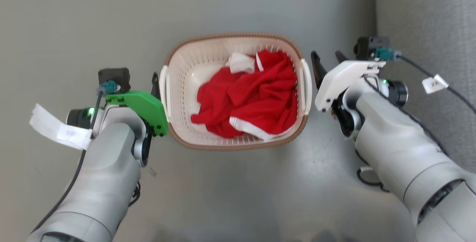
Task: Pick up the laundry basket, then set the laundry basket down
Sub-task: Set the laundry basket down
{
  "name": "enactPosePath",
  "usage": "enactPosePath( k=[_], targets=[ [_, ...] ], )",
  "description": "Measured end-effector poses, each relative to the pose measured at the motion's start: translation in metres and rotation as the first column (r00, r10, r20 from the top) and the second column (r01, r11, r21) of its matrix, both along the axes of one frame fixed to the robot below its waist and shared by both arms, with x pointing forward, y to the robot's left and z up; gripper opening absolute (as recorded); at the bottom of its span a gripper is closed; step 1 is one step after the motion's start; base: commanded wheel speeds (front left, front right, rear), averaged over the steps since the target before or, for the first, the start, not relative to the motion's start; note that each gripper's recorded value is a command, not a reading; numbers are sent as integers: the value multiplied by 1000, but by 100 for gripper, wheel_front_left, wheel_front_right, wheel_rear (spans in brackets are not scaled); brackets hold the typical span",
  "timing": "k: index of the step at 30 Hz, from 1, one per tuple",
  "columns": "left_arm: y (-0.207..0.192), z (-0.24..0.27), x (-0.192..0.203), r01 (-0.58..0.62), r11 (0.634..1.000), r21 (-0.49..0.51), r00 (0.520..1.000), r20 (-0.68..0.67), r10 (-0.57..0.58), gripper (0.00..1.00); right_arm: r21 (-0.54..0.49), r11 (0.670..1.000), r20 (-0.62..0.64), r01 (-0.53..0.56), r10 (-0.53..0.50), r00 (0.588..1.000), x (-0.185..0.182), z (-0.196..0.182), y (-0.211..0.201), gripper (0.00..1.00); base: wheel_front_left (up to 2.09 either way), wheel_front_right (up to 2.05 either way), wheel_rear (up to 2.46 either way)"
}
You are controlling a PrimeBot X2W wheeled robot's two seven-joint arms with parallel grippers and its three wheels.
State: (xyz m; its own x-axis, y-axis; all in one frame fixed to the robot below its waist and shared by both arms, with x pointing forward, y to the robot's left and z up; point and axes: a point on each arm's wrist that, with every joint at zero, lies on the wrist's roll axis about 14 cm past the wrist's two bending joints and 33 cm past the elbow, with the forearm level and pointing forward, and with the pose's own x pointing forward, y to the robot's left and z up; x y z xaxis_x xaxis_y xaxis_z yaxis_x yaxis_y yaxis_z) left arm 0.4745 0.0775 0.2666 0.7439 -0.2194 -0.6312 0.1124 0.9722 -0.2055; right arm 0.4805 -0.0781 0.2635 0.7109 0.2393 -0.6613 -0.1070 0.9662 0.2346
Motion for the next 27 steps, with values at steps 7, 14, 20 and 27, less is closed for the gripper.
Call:
enactPosePath(
  k=[7,14,20,27],
  targets=[
    [4,59,18,-5,999,-35,984,177,11,100,54,998,145,-34,26,989,12,56,18,100,0,0,0],
    [7,118,23,-10,998,-63,936,350,31,100,91,995,289,-28,1,957,19,112,18,100,0,0,0],
    [9,158,13,-21,996,-90,887,457,60,100,105,994,362,-5,-34,931,8,139,9,100,0,0,0],
    [19,178,-15,-50,994,-98,855,510,93,100,116,993,451,13,-65,890,-9,170,0,100,0,0,0]
  ],
)
